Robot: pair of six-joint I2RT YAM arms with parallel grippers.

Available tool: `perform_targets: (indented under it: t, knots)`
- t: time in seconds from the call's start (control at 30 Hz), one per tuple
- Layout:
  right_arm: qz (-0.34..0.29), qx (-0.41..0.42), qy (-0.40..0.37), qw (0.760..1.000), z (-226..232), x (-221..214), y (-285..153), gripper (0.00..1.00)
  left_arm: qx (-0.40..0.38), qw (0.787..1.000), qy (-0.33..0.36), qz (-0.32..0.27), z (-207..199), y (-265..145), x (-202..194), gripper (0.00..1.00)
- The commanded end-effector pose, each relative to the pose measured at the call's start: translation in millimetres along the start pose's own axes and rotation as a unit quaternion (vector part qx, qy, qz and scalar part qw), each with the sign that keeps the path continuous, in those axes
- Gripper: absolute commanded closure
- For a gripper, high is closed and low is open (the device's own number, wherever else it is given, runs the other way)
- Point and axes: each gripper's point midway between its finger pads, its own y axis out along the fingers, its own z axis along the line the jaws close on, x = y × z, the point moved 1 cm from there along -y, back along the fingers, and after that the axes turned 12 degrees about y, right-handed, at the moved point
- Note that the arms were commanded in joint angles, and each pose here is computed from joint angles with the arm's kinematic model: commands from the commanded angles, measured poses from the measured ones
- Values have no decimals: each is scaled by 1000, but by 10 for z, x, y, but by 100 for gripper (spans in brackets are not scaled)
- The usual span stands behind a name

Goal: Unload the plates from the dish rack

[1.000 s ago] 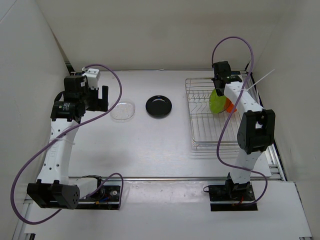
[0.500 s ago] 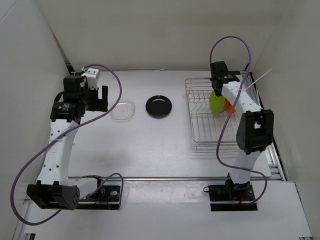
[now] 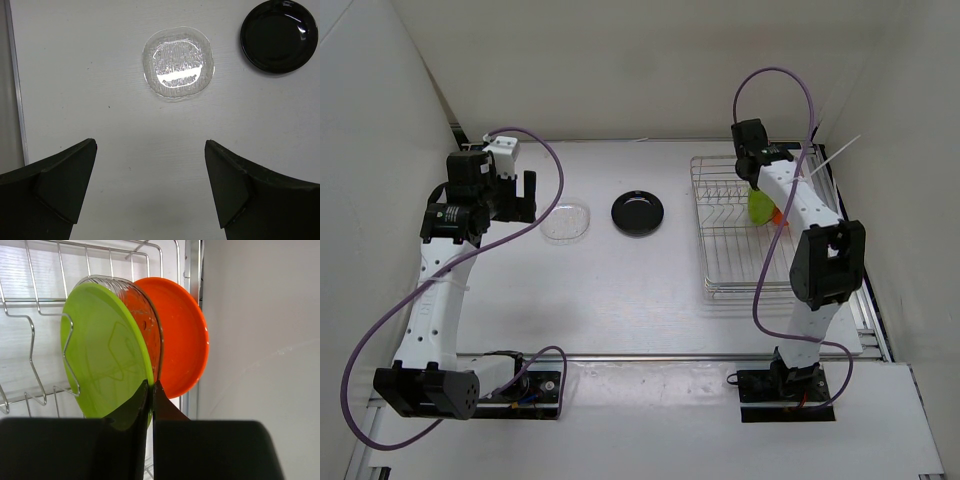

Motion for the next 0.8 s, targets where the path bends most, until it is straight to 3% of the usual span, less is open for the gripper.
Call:
perform_targets:
  t: [0.0,0.43,0.77]
  knots:
    - [-55,-27,31,998,-316,316,-343,99,3,1000,-3,-30,21,-103,181,0]
    - [-125,-70,34,989,-723,667,-856,99,-10,999,-7,-39,-23,-26,207,0]
    - [-173,-38,49,983,-690,753,-1440,99,-92,995,4,-39,-279,289,352,0]
